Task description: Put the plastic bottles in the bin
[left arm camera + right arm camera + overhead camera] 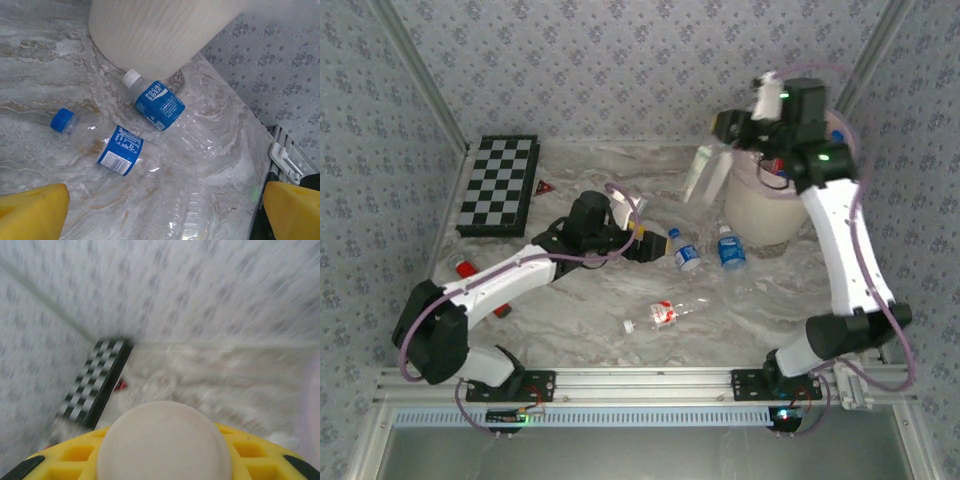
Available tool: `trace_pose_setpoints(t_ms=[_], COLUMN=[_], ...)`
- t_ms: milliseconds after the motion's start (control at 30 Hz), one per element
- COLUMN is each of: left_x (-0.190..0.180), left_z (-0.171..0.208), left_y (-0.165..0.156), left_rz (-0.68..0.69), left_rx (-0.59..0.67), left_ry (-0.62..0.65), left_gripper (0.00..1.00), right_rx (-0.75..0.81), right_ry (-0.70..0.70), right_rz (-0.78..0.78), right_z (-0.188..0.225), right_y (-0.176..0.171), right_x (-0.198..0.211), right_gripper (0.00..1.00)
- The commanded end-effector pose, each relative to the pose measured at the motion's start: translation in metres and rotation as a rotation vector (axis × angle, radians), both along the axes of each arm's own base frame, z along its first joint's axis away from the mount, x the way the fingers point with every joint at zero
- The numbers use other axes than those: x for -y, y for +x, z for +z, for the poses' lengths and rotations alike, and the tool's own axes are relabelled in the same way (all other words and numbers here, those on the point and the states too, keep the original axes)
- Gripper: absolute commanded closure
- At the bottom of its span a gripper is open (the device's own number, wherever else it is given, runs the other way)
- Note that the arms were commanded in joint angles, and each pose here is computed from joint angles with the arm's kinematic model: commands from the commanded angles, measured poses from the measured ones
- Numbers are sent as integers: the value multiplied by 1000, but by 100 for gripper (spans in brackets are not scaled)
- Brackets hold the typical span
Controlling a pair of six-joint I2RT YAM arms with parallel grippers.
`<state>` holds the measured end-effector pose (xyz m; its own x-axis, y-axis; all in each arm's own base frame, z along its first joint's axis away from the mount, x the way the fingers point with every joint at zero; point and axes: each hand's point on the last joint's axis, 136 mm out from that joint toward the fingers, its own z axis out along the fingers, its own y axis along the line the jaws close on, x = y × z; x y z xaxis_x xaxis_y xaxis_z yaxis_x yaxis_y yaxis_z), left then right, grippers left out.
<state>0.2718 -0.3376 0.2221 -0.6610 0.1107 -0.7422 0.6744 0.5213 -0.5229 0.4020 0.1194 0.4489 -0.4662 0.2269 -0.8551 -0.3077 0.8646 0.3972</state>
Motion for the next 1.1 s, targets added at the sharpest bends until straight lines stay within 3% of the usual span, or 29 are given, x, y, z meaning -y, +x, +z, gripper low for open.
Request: trace_pose_setpoints(t_ms=[0,167,333,800,1067], left_x=[-11,-10,-7,-17,-21], left_z=[5,5,4,-5,-12], left_y=[-1,2,4,0,-2], left_rz=[26,35,32,52,50], left_rx=[41,31,17,-1,-3], left_ry=[22,26,29,92,128], left_gripper=[1,1,1,1,1], right_rx=[179,334,373,13,-232], right_ry=[-77,-198,-273,-220,-128], right_rz=[-266,-557,-615,-434,-405], right_z=[58,88,81,-51,-125], right_y=[-19,-19,6,91,107], right_x=[74,145,164,138,128], right_gripper=[100,100,100,100,100])
